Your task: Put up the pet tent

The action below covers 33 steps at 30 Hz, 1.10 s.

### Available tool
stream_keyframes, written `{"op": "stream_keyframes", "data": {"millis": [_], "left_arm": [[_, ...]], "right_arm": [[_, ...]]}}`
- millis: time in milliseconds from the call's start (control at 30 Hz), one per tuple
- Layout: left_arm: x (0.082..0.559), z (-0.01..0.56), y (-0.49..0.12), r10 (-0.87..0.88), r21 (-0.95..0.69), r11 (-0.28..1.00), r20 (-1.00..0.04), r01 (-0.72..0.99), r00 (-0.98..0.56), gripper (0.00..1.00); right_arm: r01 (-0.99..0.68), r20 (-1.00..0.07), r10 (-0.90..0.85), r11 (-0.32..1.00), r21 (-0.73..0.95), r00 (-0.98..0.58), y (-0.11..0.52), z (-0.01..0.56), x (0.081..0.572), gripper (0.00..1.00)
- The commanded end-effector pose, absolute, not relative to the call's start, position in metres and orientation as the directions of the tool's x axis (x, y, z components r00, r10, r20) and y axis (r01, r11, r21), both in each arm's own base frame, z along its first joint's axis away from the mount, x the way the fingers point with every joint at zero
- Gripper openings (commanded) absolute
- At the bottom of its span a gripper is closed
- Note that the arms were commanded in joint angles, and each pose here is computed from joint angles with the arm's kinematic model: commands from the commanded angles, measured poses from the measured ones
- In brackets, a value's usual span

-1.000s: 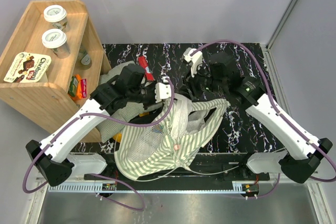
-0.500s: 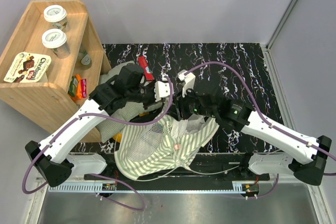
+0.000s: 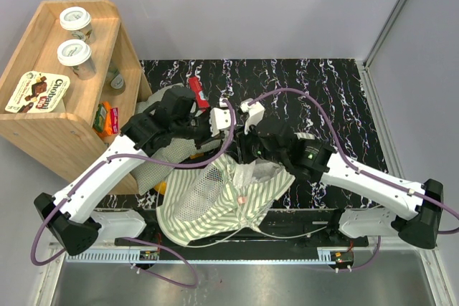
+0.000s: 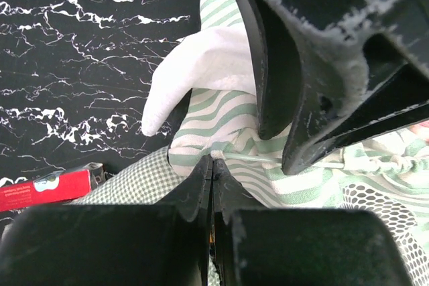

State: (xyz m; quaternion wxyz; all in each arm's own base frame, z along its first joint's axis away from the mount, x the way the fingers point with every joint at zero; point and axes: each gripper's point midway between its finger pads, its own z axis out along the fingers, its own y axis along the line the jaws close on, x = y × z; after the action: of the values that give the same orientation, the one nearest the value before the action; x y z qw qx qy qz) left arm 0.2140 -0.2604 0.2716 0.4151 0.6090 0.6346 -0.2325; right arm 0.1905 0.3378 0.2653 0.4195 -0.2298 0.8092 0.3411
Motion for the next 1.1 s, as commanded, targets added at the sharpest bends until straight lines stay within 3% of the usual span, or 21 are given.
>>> {"op": "stream_keyframes", "data": {"millis": [0,267,700,733,800,900,1067], "left_arm": [[0.193,0.288,-0.265,0.528,0.136,0.119,-0.847,0.984,0.053,0.0],[0.182,0.289,-0.267,0.51,0.11,0.073,-0.858,0.991,0.058,0.0],[0.181,0.3,-0.261,0.512,0.167,0.054,-0.851,0.984,0.116,0.0],[0.185,0.299,-0.259,0.52,0.177,0.081,-0.847,0.981,0.11,0.02],[0.2,0.296,-0.253,0.545,0.198,0.167,-0.835,0.966,0.077,0.23],[0.222,0.298,-0.24,0.544,0.213,0.289,-0.839,0.933,0.023,0.4],[0.24,0.312,-0.233,0.471,0.15,0.421,-0.879,0.894,-0.075,0.47]], "right_arm": [[-0.614,-0.854,-0.017,0.703,0.36,-0.52,0.341,0.264,0.205,0.31],[-0.62,-0.886,-0.012,0.718,0.316,-0.464,0.35,0.268,0.221,0.0],[-0.625,-0.856,0.084,0.647,0.436,-0.511,0.358,0.278,0.277,0.0],[-0.63,-0.858,0.085,0.643,0.435,-0.506,0.359,0.278,0.278,0.0],[-0.64,-0.864,0.071,0.641,0.423,-0.499,0.358,0.275,0.279,0.0],[-0.642,-0.853,0.043,0.639,0.423,-0.52,0.355,0.255,0.276,0.0],[-0.668,-0.84,0.014,0.599,0.441,-0.542,0.36,0.231,0.267,0.0]]}}
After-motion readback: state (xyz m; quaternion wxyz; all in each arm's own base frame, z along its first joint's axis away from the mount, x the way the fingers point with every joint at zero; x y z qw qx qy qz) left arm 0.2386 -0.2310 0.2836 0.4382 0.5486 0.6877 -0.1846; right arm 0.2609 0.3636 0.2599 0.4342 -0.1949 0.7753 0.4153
